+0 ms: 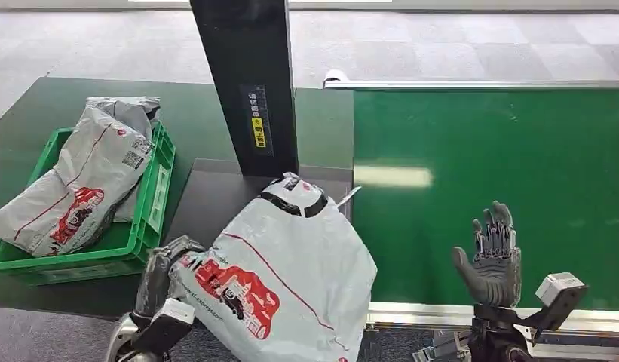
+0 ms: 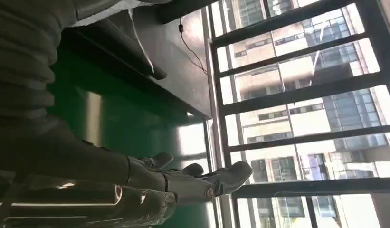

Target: Moved the parcel from conveyor to table for the left to box.

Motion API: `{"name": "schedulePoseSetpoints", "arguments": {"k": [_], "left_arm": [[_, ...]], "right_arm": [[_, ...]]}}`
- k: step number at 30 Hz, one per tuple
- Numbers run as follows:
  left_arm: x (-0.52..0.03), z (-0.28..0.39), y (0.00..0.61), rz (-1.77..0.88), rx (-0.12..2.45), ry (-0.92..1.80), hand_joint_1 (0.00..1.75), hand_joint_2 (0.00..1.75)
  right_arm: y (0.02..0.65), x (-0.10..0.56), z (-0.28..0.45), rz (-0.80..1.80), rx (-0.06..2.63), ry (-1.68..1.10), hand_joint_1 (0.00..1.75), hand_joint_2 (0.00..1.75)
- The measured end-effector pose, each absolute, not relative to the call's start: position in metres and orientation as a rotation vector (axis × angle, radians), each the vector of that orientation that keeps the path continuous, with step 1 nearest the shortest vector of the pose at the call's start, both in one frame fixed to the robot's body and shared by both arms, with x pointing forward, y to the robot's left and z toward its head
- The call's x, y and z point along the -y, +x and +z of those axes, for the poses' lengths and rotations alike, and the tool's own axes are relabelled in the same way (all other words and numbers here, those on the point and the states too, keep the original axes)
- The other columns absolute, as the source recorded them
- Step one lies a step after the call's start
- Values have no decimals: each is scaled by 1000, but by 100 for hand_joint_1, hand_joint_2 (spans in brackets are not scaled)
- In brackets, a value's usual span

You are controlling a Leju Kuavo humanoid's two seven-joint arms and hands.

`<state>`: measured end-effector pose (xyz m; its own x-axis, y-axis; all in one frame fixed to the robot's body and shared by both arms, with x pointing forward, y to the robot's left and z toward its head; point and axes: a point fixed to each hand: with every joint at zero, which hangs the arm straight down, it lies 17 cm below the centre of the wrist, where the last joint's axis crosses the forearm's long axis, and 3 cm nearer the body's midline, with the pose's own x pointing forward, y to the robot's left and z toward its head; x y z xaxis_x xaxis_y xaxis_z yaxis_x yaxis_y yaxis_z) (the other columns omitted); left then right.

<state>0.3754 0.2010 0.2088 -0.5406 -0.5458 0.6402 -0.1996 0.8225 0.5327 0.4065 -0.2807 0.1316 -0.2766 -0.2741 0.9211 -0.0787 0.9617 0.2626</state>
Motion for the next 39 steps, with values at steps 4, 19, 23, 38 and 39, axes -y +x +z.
{"name": "schedulePoseSetpoints", "arguments": {"k": [4,19,23,38,39], "left_arm": [[-218,253,394,-519,2222,672,175,175],[-391,471,430,-198,2414,1342,175,175],[-445,511,433,-137,2380,1460,175,175],[-568,496,464,-44,2085,1612,120,175],[-570,487,465,-64,2056,1639,134,175]], "right_arm": [[409,275,130,-192,1850,270,0,175],[415,272,131,-252,1857,292,0,175],[419,276,133,-271,1861,288,0,175],[429,271,136,-260,1862,290,0,175],[429,271,137,-260,1863,289,0,175]]}}
